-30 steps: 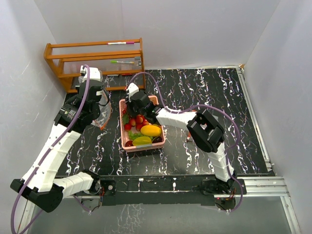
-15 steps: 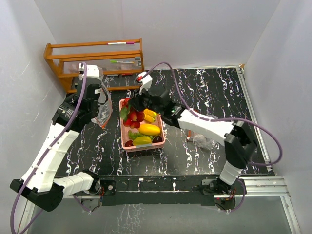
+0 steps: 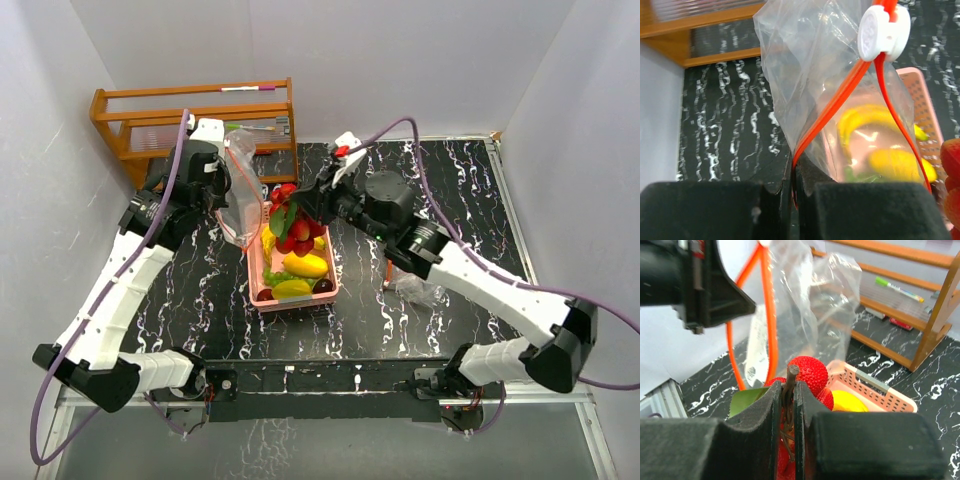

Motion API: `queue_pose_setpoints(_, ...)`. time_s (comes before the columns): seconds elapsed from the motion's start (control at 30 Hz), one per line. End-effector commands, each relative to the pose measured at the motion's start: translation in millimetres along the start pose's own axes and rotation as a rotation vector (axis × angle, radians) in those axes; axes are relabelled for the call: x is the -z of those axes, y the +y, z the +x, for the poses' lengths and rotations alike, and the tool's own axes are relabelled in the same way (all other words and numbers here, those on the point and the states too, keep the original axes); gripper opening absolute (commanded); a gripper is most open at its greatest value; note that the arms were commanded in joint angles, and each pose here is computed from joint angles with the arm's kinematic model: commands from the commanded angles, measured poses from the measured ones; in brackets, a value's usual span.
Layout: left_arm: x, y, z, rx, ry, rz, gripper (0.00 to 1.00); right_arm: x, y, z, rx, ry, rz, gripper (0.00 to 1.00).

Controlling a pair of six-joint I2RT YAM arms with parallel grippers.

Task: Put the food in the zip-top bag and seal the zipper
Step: Pick up the fake fruit from the bin, then place the fake fruit in the zipper food storage bag.

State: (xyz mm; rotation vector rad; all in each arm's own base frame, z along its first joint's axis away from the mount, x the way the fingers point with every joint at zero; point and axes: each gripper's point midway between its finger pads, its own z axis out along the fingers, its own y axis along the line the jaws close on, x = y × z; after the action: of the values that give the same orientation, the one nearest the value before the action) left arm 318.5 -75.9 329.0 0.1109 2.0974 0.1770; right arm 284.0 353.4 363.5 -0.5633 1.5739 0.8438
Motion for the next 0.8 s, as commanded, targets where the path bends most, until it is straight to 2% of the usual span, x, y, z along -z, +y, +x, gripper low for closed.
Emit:
queue_pose_setpoints(0.0,3,-34,-16,0.072,-0.035,0.181,0.00,32,13,-52,0.010,-0.140,-0.036,0.08)
queue_pose_setpoints(0.2,-2,-64,-15,0.110,-0.018,0.314,0.00,55,37,-82,-0.014,-0.218,-0.145,0.08)
queue_pose_setpoints(0.4,-17,-83,-5,0.126,0.021,0.368,0.00,71,66,-94,-0.028,-0.251,-0.304,0.08)
queue_pose_setpoints(0.67,-21,-105,4,0.160,0.049,0.458,0.00,60,75,-94,-0.084,-0.282,-0.363,0.08)
queue_pose_setpoints(0.77,-20,-111,7,0.170,0.061,0.487,0.00,50,69,-91,-0.108,-0.294,-0.332,0.08)
